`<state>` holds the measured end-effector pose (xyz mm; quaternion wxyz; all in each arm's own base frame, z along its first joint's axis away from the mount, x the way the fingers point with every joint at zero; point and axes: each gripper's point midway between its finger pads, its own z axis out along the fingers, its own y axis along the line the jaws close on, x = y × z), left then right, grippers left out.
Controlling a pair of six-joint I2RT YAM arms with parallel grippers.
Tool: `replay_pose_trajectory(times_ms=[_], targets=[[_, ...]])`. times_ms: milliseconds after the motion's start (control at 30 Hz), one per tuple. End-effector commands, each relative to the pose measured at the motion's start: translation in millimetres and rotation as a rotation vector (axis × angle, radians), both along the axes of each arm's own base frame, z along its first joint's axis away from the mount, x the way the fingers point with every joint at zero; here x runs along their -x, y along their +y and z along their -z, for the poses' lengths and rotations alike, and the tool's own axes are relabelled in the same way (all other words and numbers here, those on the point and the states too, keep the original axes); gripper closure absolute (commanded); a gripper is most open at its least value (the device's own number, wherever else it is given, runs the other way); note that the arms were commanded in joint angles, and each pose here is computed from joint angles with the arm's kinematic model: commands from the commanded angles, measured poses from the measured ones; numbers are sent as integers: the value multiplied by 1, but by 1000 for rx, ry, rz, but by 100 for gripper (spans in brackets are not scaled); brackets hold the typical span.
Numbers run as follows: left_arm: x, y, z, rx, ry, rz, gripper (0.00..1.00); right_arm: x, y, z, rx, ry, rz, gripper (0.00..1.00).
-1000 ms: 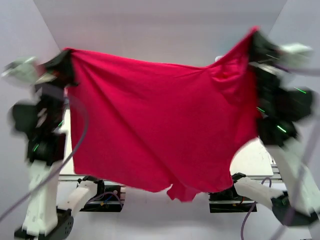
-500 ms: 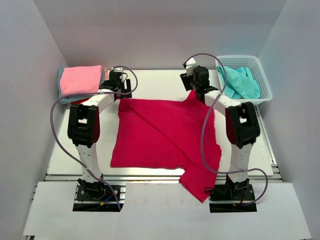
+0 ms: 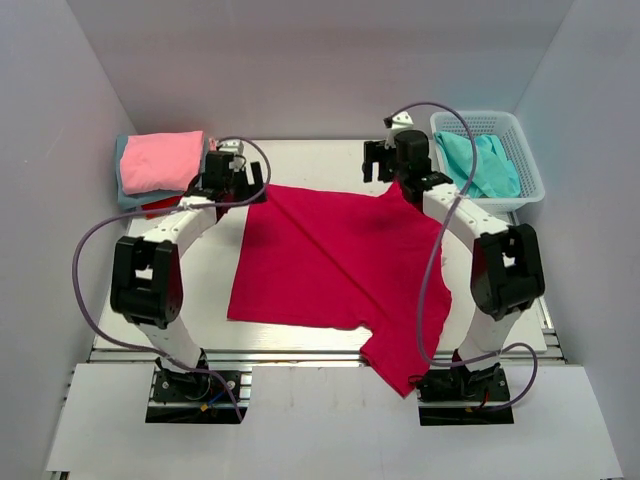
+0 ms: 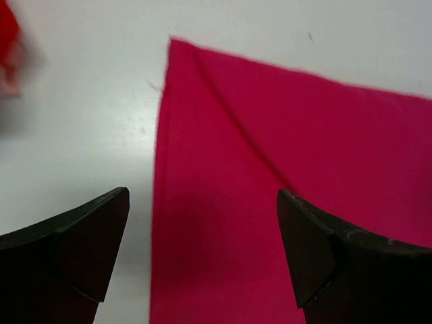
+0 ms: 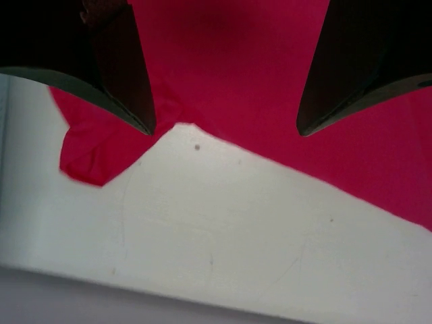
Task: Fold and stack the t-shirts
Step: Flatten out the tshirt
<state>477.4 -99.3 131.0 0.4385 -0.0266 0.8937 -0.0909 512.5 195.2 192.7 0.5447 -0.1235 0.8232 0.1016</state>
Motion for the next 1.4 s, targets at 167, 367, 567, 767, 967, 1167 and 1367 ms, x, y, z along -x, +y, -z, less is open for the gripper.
replay_pose_trajectory(times_ms=[167,367,567,767,967,1167,1367], targets=[[122,-40,33,231,176,187,0,77,-34,70,-133,324,224,10],[194,-62,51,370,288,298,0,120,-41,117,-159,469,235,10],[219,-57,61,363,330,258,0,115,-47,145,-132,523,270,10],[245,-33,106,290,513,87,0,96,-57,169,-135,561,355,10],[283,-10,148,207,722,-65,0,83,-62,176,-160,576,398,10],[325,20,159,110,907,-289,0,84,-66,188,-160,625,435,10],[318,34,133,59,856,-374,0,86,-62,177,-163,600,378,10]])
